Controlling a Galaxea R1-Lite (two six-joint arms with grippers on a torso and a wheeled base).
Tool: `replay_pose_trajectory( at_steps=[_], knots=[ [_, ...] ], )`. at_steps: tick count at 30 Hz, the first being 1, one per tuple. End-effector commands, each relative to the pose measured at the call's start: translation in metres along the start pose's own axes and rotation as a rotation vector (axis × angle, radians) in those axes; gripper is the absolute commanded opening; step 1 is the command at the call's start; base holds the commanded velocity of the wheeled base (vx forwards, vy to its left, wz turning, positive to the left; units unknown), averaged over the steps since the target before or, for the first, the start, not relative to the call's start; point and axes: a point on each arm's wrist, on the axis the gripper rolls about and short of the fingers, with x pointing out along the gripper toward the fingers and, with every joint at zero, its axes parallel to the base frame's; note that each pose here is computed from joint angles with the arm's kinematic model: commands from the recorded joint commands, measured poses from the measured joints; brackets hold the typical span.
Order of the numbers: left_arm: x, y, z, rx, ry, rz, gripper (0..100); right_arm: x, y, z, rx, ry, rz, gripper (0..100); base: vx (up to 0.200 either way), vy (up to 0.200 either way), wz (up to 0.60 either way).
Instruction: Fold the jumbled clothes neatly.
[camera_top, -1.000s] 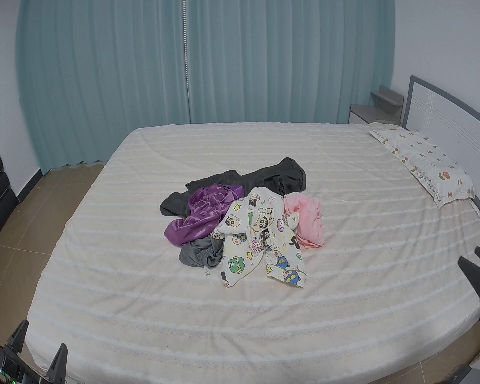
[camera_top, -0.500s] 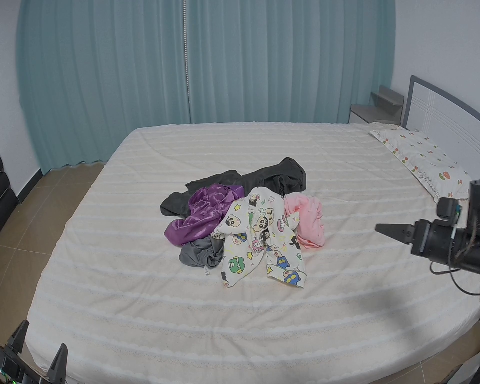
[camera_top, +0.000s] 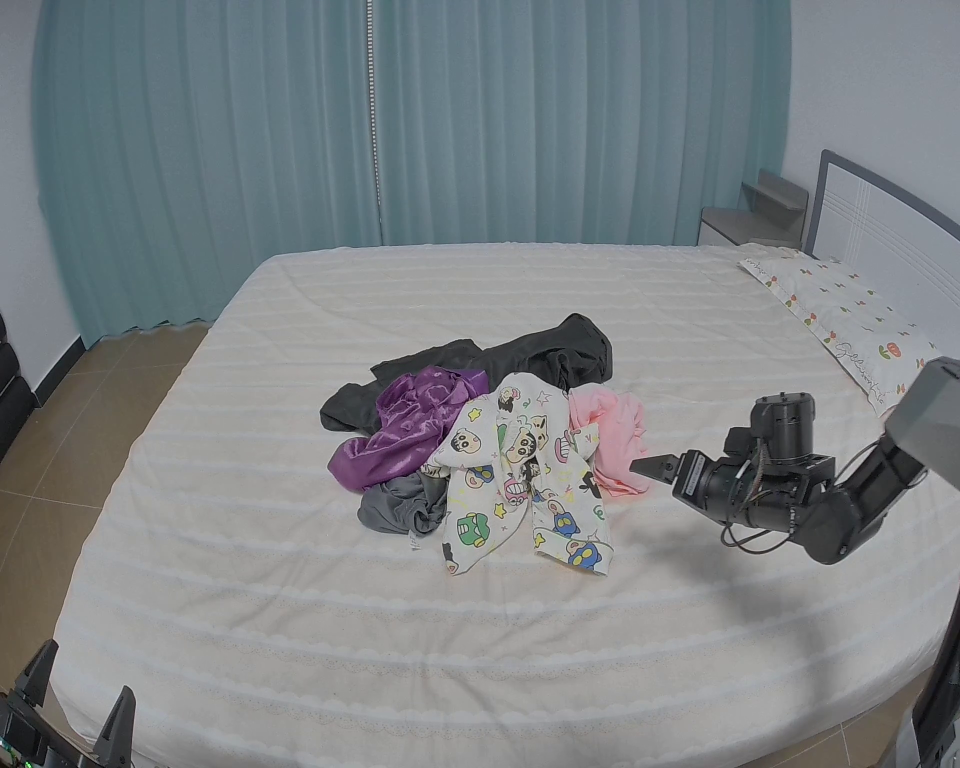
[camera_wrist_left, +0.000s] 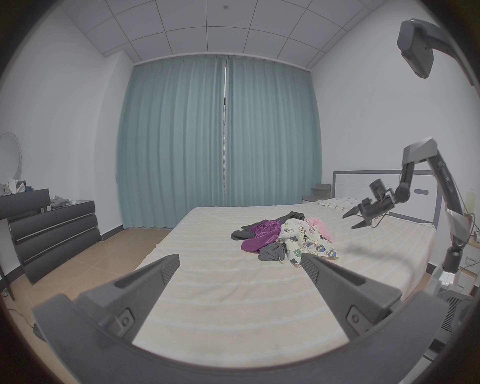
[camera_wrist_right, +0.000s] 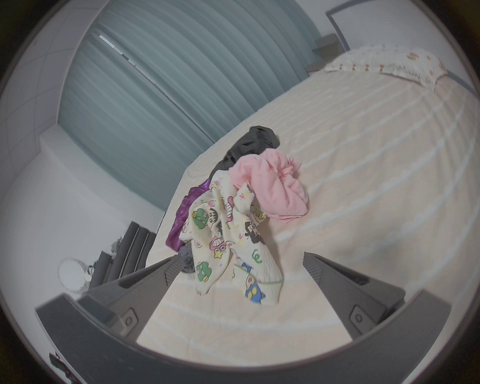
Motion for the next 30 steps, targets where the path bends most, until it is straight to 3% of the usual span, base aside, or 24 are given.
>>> replay_pose_trajectory(
  at_steps=[1,10,24,25,30],
  knots=[
    [0.000,0.000,-0.005,0.000,0.002,-0.001,100,0.048,-0.020,-0.022,0.026,0.047,-0.022,100,0.000,0.000,0.00],
    [0.000,0.000,-0.005,0.000,0.002,0.001,100,0.076,-0.004,-0.035,-0.016,0.047,0.000,100,0.000,0.000,0.00],
    [0.000,0.000,-0.005,0.000,0.002,0.002,100,0.115,-0.007,-0.071,-0.088,0.091,-0.018,100,0.000,0.000,0.00],
    [0.000,0.000,-0.005,0.000,0.002,0.002,100,0.115,-0.007,-0.072,-0.092,0.093,-0.018,0,0.000,0.000,0.00],
    [0.000,0.000,-0.005,0.000,0.002,-0.001,100,0.123,-0.005,-0.071,-0.113,0.076,-0.032,0,0.000,0.000,0.00]
  ],
)
